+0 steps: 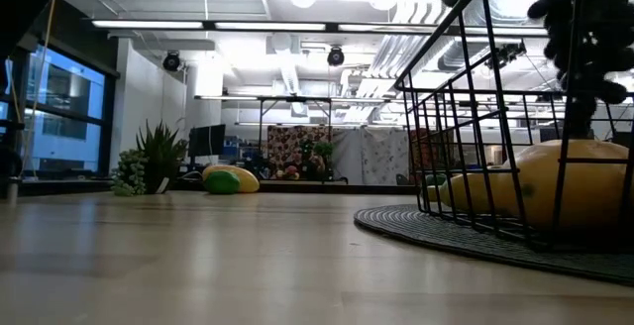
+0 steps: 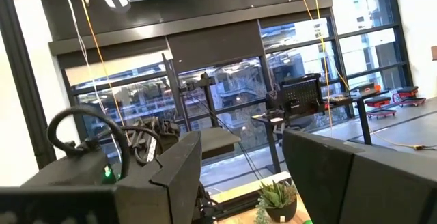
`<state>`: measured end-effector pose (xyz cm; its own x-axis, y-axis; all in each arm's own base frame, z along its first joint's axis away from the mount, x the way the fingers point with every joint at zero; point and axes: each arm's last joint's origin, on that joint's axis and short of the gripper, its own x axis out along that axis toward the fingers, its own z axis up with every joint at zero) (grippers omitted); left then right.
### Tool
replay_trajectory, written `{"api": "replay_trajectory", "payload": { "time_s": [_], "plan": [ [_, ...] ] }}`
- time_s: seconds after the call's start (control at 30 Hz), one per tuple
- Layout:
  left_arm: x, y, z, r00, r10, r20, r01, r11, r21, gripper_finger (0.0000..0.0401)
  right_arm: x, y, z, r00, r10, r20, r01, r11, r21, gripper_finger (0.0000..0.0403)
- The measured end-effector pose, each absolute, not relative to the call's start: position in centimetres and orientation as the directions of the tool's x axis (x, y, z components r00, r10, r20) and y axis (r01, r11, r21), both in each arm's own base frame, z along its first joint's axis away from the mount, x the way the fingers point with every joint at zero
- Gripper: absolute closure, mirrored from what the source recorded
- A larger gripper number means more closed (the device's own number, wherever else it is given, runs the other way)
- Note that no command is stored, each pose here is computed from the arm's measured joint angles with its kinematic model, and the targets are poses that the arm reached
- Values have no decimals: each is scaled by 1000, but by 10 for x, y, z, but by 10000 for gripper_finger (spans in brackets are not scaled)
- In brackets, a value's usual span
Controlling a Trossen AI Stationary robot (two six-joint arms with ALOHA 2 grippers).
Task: Build produce basket
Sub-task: Put the purple grapes into the black basket
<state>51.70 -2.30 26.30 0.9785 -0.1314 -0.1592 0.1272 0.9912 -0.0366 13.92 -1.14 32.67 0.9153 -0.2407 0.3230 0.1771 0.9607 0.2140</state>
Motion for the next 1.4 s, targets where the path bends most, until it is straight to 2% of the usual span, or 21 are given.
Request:
{"api": "replay_trajectory", "payload": {
  "time_s": [0.13,0.33,0.6,0.97,1.2,1.4],
  "plan": [
    [520,-24,253,975,-140,-172,131,989,-61,401,140,-11,326,918,-241,315,179,961,213,214],
    [531,-25,239,988,-136,-75,122,978,-170,401,141,-11,324,924,-241,298,183,960,210,214],
    [539,-25,218,992,-125,-30,110,946,-306,401,143,-11,323,927,-241,289,184,960,209,214],
    [538,-25,200,970,-163,-178,119,965,-234,401,143,-11,322,931,-236,278,182,962,206,214],
    [533,-25,187,924,-182,-336,127,976,-178,400,143,-11,322,932,-235,277,181,962,206,214],
    [532,-25,184,911,-180,-370,131,979,-155,400,143,-11,321,933,-235,271,182,962,204,214]
  ]
}}
